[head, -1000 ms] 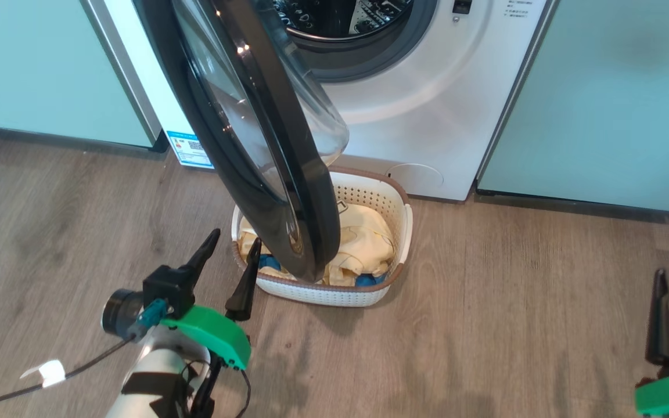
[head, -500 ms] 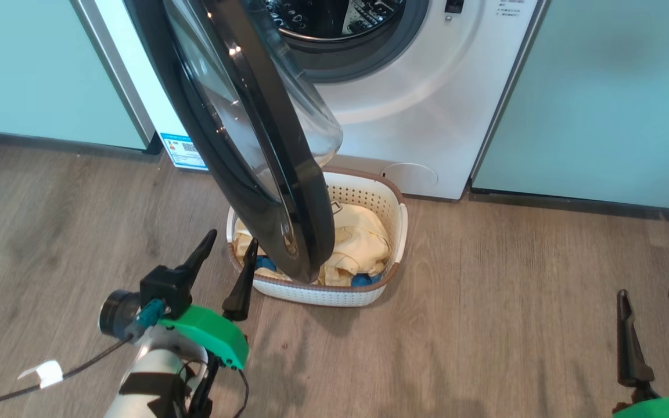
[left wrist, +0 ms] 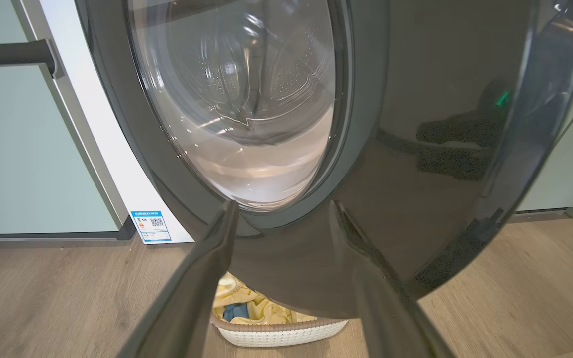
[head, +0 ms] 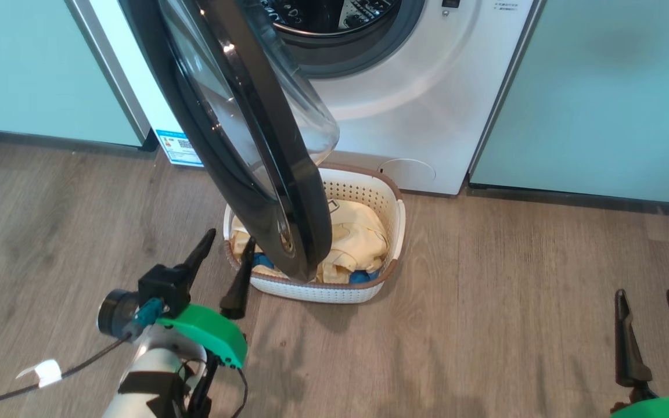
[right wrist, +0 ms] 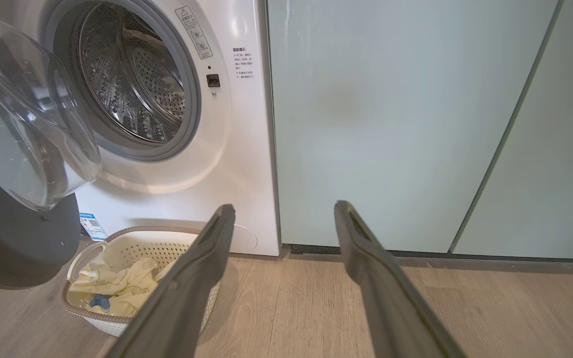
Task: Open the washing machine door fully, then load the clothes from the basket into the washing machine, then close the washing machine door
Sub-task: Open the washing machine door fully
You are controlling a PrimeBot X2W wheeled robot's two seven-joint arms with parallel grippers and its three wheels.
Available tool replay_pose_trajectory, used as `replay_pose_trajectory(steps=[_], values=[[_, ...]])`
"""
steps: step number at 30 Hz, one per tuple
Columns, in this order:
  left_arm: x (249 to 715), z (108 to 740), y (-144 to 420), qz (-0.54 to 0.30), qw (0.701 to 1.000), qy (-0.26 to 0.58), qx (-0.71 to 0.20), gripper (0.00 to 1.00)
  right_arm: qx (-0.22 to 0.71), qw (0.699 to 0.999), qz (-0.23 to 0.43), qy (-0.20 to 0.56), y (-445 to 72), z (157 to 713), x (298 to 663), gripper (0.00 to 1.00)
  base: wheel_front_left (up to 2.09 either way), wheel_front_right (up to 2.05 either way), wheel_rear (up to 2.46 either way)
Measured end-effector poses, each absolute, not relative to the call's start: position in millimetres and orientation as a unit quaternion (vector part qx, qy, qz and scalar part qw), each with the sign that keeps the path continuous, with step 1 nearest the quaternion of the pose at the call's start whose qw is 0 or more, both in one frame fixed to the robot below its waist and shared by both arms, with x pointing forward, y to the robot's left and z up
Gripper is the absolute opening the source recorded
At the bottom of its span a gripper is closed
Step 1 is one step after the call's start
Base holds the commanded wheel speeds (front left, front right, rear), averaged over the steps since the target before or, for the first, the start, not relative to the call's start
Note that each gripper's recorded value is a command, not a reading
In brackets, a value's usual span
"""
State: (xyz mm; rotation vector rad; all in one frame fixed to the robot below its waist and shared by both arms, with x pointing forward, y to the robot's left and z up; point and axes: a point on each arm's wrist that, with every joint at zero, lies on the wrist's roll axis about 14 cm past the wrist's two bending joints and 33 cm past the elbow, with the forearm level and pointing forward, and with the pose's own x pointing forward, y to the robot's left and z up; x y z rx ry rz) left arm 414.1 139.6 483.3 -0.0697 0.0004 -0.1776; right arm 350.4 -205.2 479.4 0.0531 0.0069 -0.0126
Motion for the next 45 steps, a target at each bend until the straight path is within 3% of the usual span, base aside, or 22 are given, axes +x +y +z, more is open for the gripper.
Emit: replay_pose_trajectory(steps=[1,2,3,19,35,45], values=[[414,484,140,-0.089,0.995,0.000,-0.035,0.67,0.027,1.000,-0.007,0.003,-205,480,350,1.00,0.00,0.00,0.00],[414,484,140,-0.089,0.995,-0.001,-0.035,0.25,0.027,1.000,-0.007,0.003,-206,480,350,1.00,0.00,0.00,0.00],[414,484,140,-0.089,0.995,-0.001,-0.035,0.00,0.027,1.000,-0.008,0.002,-206,480,350,1.00,0.00,0.00,0.00],[420,500,152,-0.065,0.997,-0.024,-0.023,0.00,0.028,0.999,-0.015,0.006,-209,478,343,1.00,0.00,0.00,0.00],[429,661,168,-0.028,0.967,-0.253,0.018,0.00,0.034,0.999,-0.021,-0.010,-212,488,340,1.00,0.00,0.00,0.00],[401,741,92,-0.144,0.923,-0.358,0.007,0.00,0.038,0.999,-0.029,-0.004,-216,484,332,1.00,0.00,0.00,0.00]])
